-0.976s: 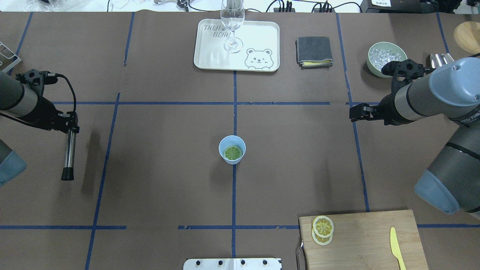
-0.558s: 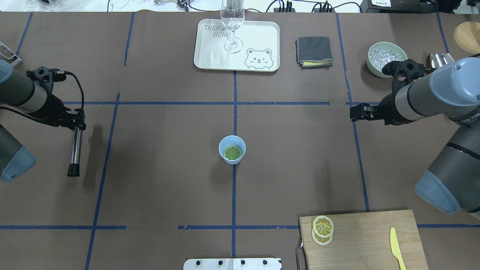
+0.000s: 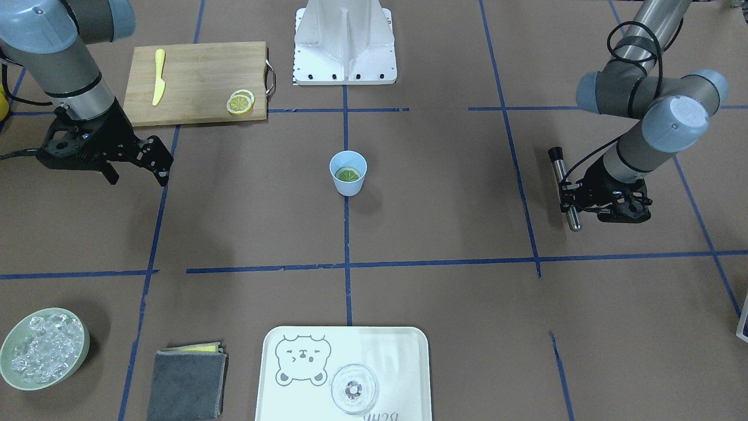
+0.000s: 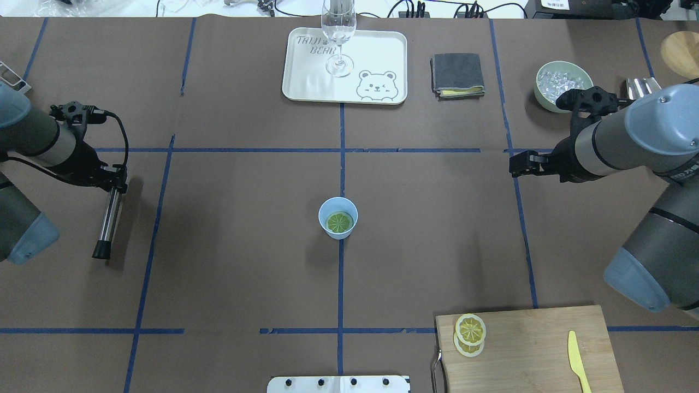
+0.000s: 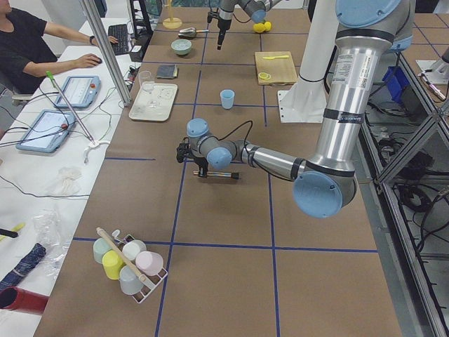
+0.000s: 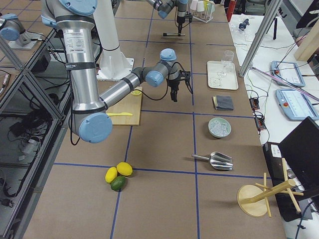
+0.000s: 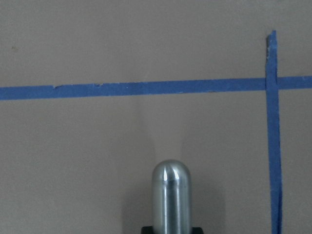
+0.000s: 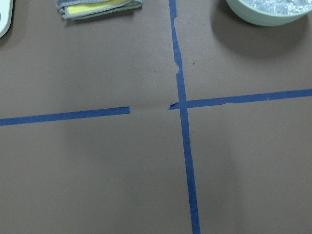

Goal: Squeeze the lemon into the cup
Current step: 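Lower the muddler onto the table and open the left gripper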

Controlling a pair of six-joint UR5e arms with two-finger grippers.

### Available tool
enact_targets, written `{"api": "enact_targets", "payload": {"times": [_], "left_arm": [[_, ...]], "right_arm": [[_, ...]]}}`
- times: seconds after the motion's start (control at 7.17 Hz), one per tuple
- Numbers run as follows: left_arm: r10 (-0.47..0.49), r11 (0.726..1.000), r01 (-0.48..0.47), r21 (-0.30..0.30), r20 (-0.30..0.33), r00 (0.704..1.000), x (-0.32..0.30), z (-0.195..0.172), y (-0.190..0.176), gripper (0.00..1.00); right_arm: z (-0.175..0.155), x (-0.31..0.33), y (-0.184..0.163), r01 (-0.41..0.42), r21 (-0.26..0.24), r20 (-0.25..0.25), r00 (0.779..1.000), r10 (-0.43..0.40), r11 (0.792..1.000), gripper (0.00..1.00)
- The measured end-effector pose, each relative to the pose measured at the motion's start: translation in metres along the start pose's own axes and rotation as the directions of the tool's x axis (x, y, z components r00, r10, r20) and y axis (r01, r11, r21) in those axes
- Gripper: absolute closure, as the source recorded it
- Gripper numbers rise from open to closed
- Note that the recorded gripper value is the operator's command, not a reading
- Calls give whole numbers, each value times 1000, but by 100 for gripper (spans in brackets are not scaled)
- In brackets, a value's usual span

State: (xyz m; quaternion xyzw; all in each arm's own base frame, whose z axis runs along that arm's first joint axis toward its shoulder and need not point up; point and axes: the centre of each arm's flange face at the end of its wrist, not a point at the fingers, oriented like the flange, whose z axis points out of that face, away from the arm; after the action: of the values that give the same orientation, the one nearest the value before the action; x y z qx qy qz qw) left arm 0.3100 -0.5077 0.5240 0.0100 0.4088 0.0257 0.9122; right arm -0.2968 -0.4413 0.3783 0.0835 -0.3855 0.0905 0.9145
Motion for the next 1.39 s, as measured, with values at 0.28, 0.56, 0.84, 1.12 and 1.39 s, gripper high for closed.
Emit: {"api": "enact_targets", "payload": {"times": [0.28, 0.56, 0.84, 1.12, 1.39], "left_arm": [[2, 1000, -2, -17, 7, 1000, 2, 8, 3, 75], [-1, 1000, 1, -23, 10, 1000, 1, 10, 4, 0], [-1, 1000, 1, -22, 9, 1000, 3, 9, 4, 0], [4, 1000, -4, -4, -1, 1000, 6, -4, 3, 0], [42, 997, -41, 67, -16, 999, 2, -61, -9, 0]], "right_arm": [[0, 0, 0, 0, 0, -1, 1000, 0, 1000, 0], [1, 0, 0, 0, -1, -1, 1000, 0, 1000, 0], [1, -1, 0, 1, -1, -1, 1000, -1, 1000, 0], [0, 0, -1, -1, -1, 0, 1000, 1, 1000, 0], [-7, 24, -19, 17, -1, -11, 1000, -17, 1000, 0]]}}
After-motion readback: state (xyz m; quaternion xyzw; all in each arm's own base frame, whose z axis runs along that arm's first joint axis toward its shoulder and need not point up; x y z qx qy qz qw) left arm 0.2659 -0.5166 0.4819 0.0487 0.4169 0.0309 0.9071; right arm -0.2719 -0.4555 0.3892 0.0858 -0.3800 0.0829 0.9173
